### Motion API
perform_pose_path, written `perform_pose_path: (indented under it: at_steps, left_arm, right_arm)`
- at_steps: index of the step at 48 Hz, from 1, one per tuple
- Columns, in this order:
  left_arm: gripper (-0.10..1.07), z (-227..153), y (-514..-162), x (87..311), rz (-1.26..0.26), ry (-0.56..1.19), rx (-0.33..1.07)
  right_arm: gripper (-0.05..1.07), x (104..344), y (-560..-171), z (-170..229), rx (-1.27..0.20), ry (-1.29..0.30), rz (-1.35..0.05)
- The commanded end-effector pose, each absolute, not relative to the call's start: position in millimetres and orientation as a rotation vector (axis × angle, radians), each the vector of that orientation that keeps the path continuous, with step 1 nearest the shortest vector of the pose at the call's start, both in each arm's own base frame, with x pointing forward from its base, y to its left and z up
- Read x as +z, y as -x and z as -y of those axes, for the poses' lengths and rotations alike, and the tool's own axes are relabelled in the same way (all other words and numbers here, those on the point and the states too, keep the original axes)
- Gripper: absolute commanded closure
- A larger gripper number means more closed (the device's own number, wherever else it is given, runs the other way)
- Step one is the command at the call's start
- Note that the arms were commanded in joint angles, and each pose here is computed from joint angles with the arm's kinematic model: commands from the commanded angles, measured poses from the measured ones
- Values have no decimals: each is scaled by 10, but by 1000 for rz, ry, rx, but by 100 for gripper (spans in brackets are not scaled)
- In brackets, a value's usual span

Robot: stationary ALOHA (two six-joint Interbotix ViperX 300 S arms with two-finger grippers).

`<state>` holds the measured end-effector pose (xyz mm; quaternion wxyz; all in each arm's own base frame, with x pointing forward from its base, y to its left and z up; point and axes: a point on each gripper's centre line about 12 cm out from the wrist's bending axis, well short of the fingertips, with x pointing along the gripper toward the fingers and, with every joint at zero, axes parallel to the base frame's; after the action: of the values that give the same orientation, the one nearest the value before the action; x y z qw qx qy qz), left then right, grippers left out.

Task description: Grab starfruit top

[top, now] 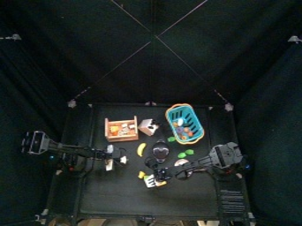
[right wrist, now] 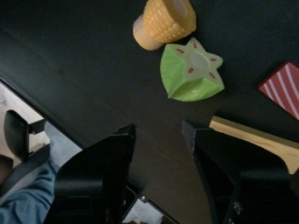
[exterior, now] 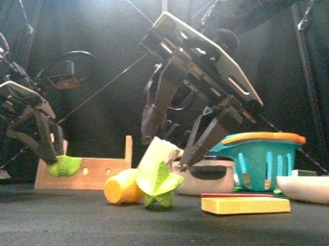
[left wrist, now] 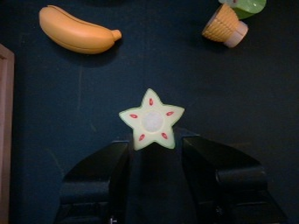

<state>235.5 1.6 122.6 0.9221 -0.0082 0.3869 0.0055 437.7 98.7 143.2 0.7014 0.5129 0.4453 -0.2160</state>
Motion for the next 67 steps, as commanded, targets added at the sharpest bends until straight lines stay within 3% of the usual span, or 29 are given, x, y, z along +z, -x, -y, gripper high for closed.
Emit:
perform_pose_path:
  at_steps: [1, 9, 19, 31, 46, 67]
  left_arm:
    - [22, -13, -2398, 1279, -762, 25, 13]
    - [22, -13, -2389, 1266, -767, 33, 17]
    - [22, -14, -2389, 1266, -767, 42, 21]
    - [22, -14, -2389, 1270, -765, 45, 22]
    - [22, -14, -2389, 1266, -767, 46, 23]
    - [22, -14, -2389, 1266, -767, 46, 23]
  right_arm:
    - [19, 1640, -4454, -962, -469, -1149, -971]
    - [19, 1666, -4457, -959, -513, -1148, -995]
    - [18, 1684, -4397, -827, -689, -1077, -959]
    - [16, 1638, -4454, -941, -713, -1090, -858]
    - [6, 1567, -4409, -1114, -741, -1153, -857]
    - [5, 1312, -4463, -1097, -791, -1127, -887]
